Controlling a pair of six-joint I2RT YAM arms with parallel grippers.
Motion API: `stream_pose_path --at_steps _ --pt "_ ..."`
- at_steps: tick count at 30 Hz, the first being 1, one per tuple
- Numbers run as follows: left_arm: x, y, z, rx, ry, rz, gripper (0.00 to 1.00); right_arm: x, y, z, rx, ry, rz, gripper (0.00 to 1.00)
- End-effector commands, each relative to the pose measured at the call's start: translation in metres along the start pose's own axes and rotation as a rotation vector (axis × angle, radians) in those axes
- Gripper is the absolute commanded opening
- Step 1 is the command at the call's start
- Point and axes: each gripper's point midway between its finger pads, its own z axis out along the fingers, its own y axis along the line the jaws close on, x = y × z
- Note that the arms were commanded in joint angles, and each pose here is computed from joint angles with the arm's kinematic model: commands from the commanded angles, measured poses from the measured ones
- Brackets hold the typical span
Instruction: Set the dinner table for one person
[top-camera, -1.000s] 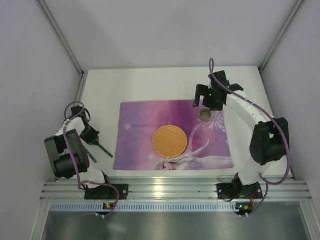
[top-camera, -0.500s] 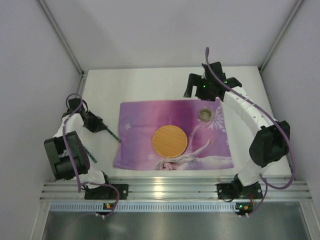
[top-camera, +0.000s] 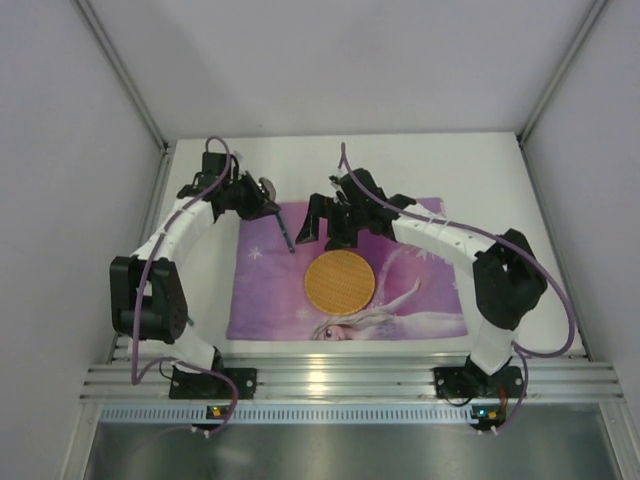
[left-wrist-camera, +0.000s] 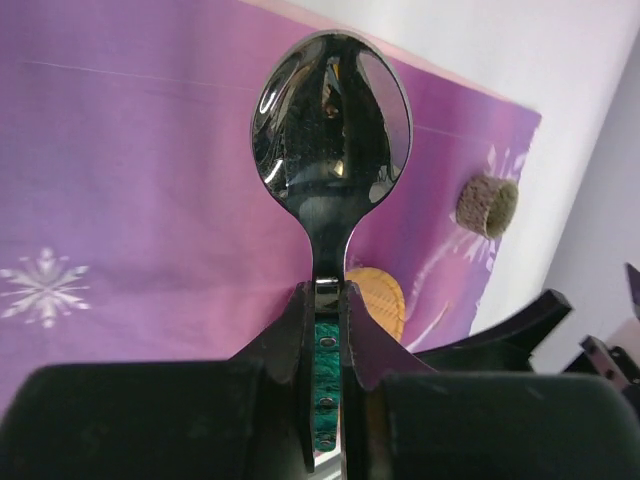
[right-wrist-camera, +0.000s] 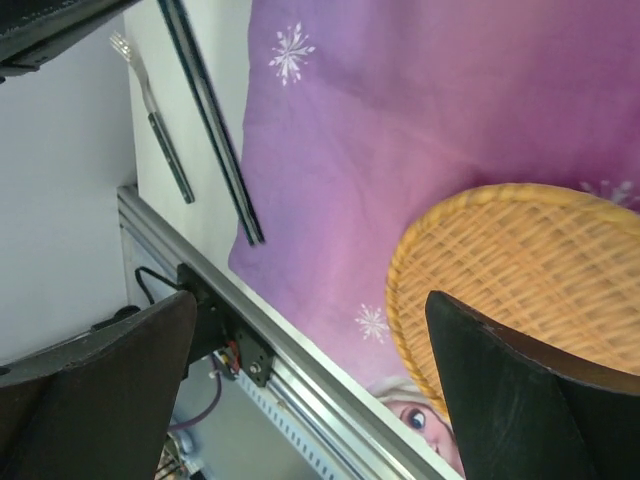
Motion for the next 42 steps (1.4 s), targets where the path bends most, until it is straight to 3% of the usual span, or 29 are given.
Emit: stream_pose_path --at_steps 1,5,14,17,18,19,22,23,25,26,30,37,42 --pt "-0.002 -0.035 0.002 0.074 -0.004 0.023 0.00 -0.006 0.044 0.005 -0.152 -0.018 -0.028 0.97" --pt "0.011 -0.057 0.005 0.103 0.017 0.065 0.00 0.000 0.043 0.012 -0.153 0.001 -0.035 0.92" --pt "0.027 -0.082 -0.001 0.184 0.037 0.100 0.00 0.008 0.036 0.028 -0.159 0.038 -0.033 0.50" --pt "0.030 -0.084 -0.002 0.206 0.038 0.107 0.00 0.009 0.032 0.029 -0.150 0.036 -0.037 0.21" --pt "0.031 -0.084 -0.002 0.208 0.043 0.106 0.00 0.009 0.031 0.029 -0.147 0.035 -0.036 0.07" --pt "0.033 -0.083 -0.001 0.208 0.047 0.107 0.00 0.008 0.031 0.028 -0.147 0.031 -0.038 0.01" --pt "0.036 -0.085 -0.002 0.226 0.060 0.127 0.00 0.005 0.027 0.022 -0.137 0.012 -0.031 0.00" --pt "0.038 -0.084 -0.003 0.228 0.066 0.134 0.25 0.007 0.021 0.021 -0.122 0.011 -0.024 0.00" --pt "0.041 -0.079 -0.002 0.212 0.079 0.146 0.51 0.000 0.016 0.009 -0.118 -0.018 -0.012 0.00" --pt "0.042 -0.076 -0.003 0.205 0.082 0.152 0.98 0.004 0.002 0.007 -0.094 -0.015 0.006 0.00" --pt "0.049 -0.057 -0.006 0.148 0.085 0.174 0.99 -0.001 -0.032 -0.031 -0.051 -0.084 0.052 0.00" --pt "0.031 0.007 -0.029 -0.036 0.001 0.182 0.99 0.052 -0.116 -0.076 0.106 -0.087 0.133 0.00" --pt "0.030 0.068 -0.041 -0.179 0.010 0.101 0.99 0.073 -0.143 -0.096 0.143 -0.114 0.187 0.00"
